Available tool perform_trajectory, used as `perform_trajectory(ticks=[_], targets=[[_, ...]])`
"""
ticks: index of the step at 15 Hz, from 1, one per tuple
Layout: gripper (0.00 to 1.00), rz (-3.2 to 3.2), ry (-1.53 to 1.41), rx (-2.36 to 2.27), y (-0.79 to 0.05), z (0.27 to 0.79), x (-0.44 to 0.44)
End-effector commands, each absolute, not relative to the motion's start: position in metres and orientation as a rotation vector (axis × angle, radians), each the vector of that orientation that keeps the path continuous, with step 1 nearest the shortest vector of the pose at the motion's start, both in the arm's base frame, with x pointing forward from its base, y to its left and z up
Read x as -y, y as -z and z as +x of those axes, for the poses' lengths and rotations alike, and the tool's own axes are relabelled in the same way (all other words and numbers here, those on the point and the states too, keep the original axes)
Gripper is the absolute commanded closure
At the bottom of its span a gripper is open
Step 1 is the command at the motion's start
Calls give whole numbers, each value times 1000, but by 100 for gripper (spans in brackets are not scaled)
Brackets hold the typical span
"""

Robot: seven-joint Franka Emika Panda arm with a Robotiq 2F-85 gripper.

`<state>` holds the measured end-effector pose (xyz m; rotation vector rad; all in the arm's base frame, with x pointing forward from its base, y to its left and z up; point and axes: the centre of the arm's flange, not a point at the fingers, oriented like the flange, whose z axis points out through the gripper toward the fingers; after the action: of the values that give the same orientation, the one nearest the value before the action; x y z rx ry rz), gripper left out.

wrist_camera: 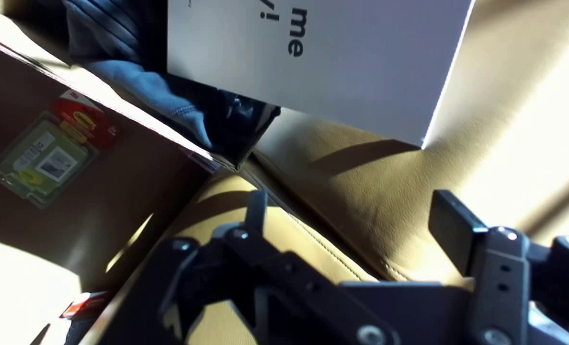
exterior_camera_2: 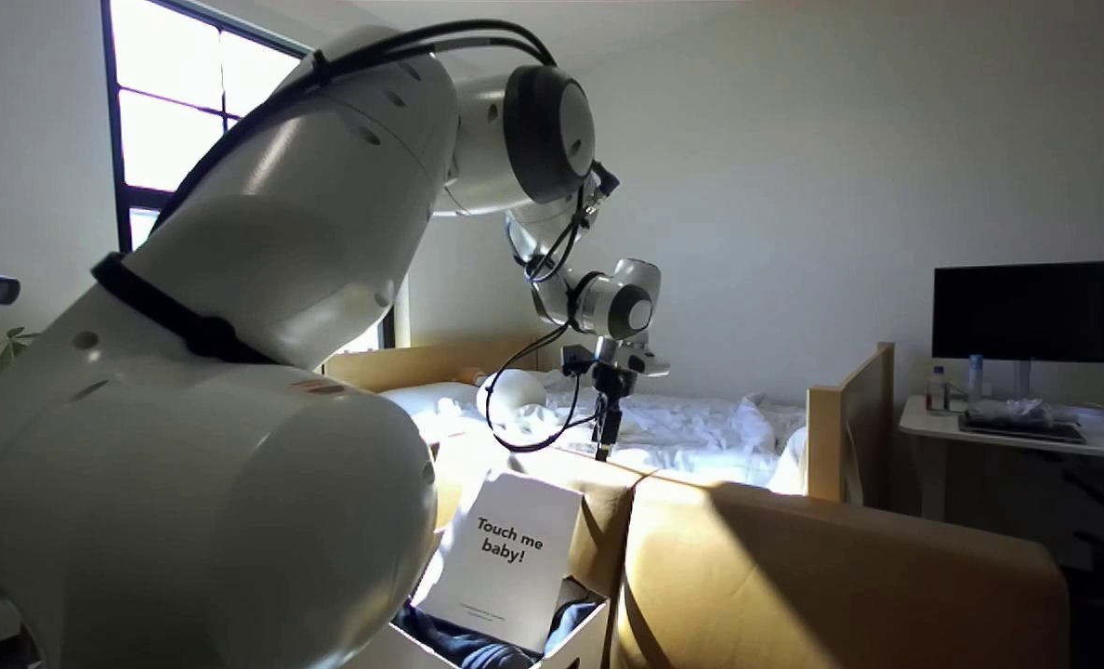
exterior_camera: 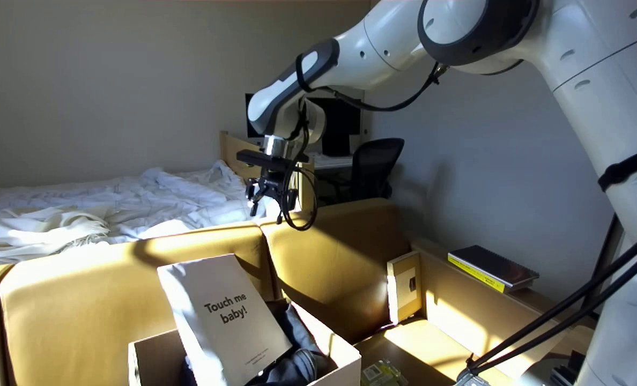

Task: Put the bottle and the white paper bag in the box, respectively

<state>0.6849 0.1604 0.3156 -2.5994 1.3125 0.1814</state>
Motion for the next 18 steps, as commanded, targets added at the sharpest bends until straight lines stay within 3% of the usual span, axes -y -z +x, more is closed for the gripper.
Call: perform_trajectory(ticks=[1, 5, 10, 18], targets=[[0, -2474, 68, -1328, -386, 654, -103], [0, -2439, 123, -1439, -421, 641, -11], [0, -2476, -193, -1602, -351, 614, 101], [0, -2465, 433, -1943, -279, 628, 146]])
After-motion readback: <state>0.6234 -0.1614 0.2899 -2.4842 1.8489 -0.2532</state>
